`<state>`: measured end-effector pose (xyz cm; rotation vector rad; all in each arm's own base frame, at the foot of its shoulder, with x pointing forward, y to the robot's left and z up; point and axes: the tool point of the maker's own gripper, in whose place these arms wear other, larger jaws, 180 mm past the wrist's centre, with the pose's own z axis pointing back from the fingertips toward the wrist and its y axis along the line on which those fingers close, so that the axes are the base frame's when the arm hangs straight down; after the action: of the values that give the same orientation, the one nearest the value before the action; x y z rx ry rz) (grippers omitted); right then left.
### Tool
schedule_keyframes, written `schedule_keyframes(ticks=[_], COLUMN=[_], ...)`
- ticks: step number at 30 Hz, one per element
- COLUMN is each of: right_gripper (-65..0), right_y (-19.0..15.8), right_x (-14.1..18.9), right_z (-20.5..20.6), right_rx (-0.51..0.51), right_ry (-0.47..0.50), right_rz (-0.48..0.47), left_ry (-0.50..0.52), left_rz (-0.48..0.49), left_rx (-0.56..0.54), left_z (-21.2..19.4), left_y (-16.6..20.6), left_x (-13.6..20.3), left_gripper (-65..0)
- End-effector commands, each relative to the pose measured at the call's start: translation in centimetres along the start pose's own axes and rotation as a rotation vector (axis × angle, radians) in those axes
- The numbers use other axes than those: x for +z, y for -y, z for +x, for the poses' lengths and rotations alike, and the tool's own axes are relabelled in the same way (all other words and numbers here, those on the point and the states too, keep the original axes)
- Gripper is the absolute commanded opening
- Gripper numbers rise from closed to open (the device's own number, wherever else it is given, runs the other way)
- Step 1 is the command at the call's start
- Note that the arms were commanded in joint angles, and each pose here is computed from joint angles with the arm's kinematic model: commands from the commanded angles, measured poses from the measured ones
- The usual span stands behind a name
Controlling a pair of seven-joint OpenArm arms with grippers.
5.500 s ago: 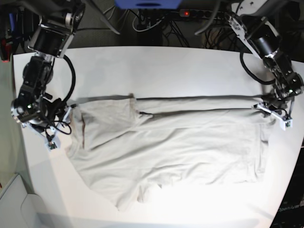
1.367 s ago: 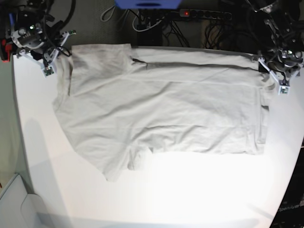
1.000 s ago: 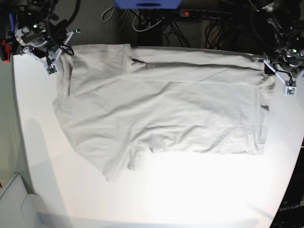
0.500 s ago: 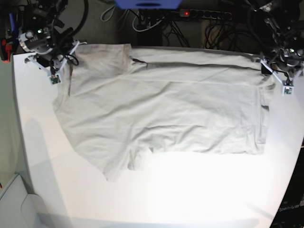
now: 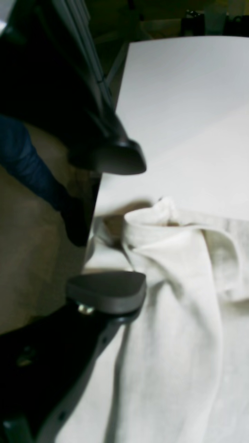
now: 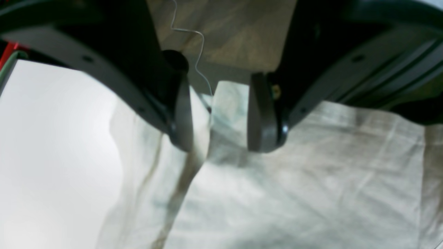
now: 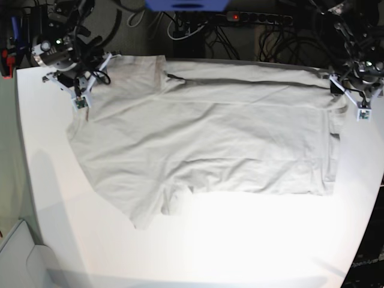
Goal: Layout the t-shirt on the table in an organized manner, then fold the t-shirt properly
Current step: 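Release the folded edge and raise both grippers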
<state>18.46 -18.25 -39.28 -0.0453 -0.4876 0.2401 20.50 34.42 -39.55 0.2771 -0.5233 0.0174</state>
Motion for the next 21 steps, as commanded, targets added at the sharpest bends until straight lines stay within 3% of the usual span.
schedule_keyframes(ticks=[1, 9, 11, 16, 21], right_gripper=[-38.1, -38.9, -43.0, -65.0, -65.0], right_y=[0.2, -0.2, -0.2, -0.4, -1.5], right_x=[0.2, -0.8, -0.9, -1.0, -0.7], right_z=[0.9, 0.4, 0.6, 2.1, 4.4], right_rx=[-0.003, -0.017, -0.017, -0.004, 0.047], right_ry=[0.038, 0.014, 0.017, 0.048, 0.100], right_rz=[-0.004, 0.023, 0.022, 0.027, 0.045], left_ry=[0.037, 0.037, 0.036, 0.034, 0.038], left_rz=[0.023, 0.022, 0.022, 0.022, 0.012], left_rx=[-0.005, -0.005, -0.004, -0.004, 0.005], left_z=[1.2, 1.2, 1.2, 1.2, 1.1], left_y=[-0.9, -0.8, -0.8, -0.8, -0.2], left_x=[0.4, 0.4, 0.4, 0.4, 0.3], left_gripper=[-22.5, -22.5, -22.5, -22.8, -22.9])
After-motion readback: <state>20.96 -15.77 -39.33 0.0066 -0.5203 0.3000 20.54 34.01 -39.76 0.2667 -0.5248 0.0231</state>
